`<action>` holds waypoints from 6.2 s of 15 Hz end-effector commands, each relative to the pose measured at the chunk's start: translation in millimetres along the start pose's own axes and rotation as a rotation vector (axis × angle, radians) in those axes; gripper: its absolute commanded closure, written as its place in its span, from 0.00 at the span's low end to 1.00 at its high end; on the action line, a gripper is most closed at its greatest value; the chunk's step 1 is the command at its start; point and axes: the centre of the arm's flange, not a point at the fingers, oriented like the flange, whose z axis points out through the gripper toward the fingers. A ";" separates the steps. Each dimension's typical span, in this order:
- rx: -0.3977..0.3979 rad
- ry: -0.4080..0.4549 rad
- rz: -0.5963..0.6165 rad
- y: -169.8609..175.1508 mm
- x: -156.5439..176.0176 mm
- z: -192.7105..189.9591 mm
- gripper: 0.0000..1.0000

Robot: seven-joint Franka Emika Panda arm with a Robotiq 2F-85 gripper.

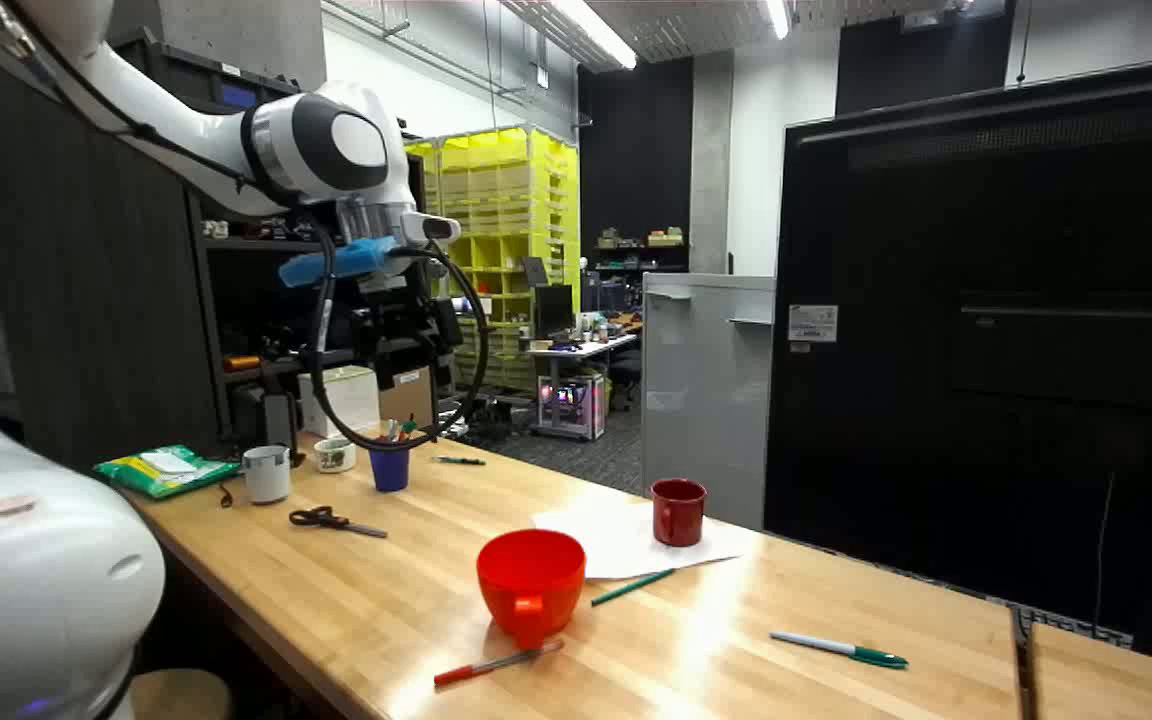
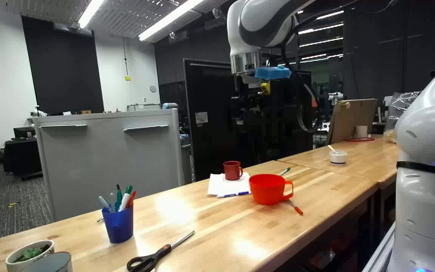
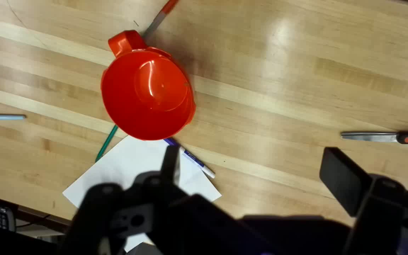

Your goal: Put the pen inside cup

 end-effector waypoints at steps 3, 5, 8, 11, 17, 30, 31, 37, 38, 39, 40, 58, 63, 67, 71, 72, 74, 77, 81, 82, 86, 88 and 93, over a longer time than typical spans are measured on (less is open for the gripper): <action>0.000 0.000 0.000 0.0 0.0 -0.1 0.00; 0.044 0.025 0.078 16.1 6.3 -4.8 0.00; 0.099 0.060 0.245 61.8 18.3 -12.6 0.00; 0.146 0.087 0.402 120.3 26.6 -16.7 0.00; 0.161 0.140 0.574 194.3 21.9 -8.7 0.00; 0.114 0.224 0.875 275.2 60.7 41.9 0.00; 0.106 0.237 0.916 288.5 64.6 50.4 0.00; 0.114 0.194 1.076 351.5 81.9 99.6 0.00; 0.099 0.217 1.034 336.9 65.7 97.6 0.00; 0.101 0.208 1.048 343.1 69.4 103.9 0.00; 0.101 0.203 1.054 347.0 72.5 107.7 0.00; 0.175 -0.195 1.313 411.7 98.2 225.3 0.00; 0.182 -0.261 1.405 430.9 101.2 254.3 0.00; 0.185 -0.271 1.459 447.0 101.0 275.9 0.00; 0.202 -0.259 1.479 458.1 100.8 299.9 0.00; 0.207 -0.255 1.482 459.4 101.0 305.6 0.00; 0.213 -0.237 1.486 459.9 102.8 311.5 0.00; 0.213 -0.213 1.501 460.5 107.8 318.1 0.00; 0.213 -0.208 1.527 458.9 106.9 328.2 0.00; 0.208 -0.207 1.530 459.2 106.6 331.6 0.00; 0.193 -0.210 1.544 459.7 104.1 345.2 0.00; 0.185 -0.216 1.551 459.5 103.0 352.0 0.00; 0.173 -0.220 1.565 459.1 100.0 362.4 0.27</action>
